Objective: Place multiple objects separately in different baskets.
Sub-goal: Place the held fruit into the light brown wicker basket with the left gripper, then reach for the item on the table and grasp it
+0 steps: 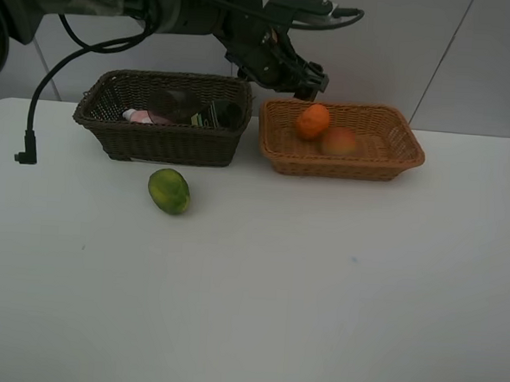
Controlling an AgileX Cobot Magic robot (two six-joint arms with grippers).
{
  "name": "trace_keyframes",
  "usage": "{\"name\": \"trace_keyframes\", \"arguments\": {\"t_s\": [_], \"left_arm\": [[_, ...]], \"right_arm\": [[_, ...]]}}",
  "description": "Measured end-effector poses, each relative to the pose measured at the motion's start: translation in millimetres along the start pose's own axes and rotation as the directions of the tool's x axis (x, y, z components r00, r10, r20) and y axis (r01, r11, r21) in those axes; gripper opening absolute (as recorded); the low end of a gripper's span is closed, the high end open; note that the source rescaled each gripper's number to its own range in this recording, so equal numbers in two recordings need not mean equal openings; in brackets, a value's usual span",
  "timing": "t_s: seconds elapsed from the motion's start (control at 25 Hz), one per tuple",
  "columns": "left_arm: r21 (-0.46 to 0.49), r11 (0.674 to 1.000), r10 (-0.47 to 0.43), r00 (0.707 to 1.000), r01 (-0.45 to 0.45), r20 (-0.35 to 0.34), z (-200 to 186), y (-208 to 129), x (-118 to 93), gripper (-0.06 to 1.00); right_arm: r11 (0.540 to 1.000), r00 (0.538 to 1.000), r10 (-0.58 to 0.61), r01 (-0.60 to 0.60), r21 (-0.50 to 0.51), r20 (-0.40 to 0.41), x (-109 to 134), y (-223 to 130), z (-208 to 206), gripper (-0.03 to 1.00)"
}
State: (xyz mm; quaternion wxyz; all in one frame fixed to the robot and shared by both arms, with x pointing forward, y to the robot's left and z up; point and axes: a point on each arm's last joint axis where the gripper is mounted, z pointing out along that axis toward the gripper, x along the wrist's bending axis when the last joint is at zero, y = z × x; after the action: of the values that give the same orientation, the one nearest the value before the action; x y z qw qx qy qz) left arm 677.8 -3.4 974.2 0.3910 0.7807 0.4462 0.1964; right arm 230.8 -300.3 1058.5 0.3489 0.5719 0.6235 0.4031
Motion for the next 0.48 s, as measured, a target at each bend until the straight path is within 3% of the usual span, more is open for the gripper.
{"name": "trace_keyframes", "arguments": {"t_s": [0.2,0.48], "left_arm": [[0.106,0.994,0.000,1.000,0.002,-0.015,-15,1,1,1.00],[0.241,0.970,-0.008,0.999,0.019,-0.046,-70,10,4,1.00]], "right_arm": [[1.000,1.000,0.000,0.000,0.000,0.000,0,0,0,0.97],[1.000,1.000,0.000,0.000,0.000,0.000,0,0,0,0.97]]}}
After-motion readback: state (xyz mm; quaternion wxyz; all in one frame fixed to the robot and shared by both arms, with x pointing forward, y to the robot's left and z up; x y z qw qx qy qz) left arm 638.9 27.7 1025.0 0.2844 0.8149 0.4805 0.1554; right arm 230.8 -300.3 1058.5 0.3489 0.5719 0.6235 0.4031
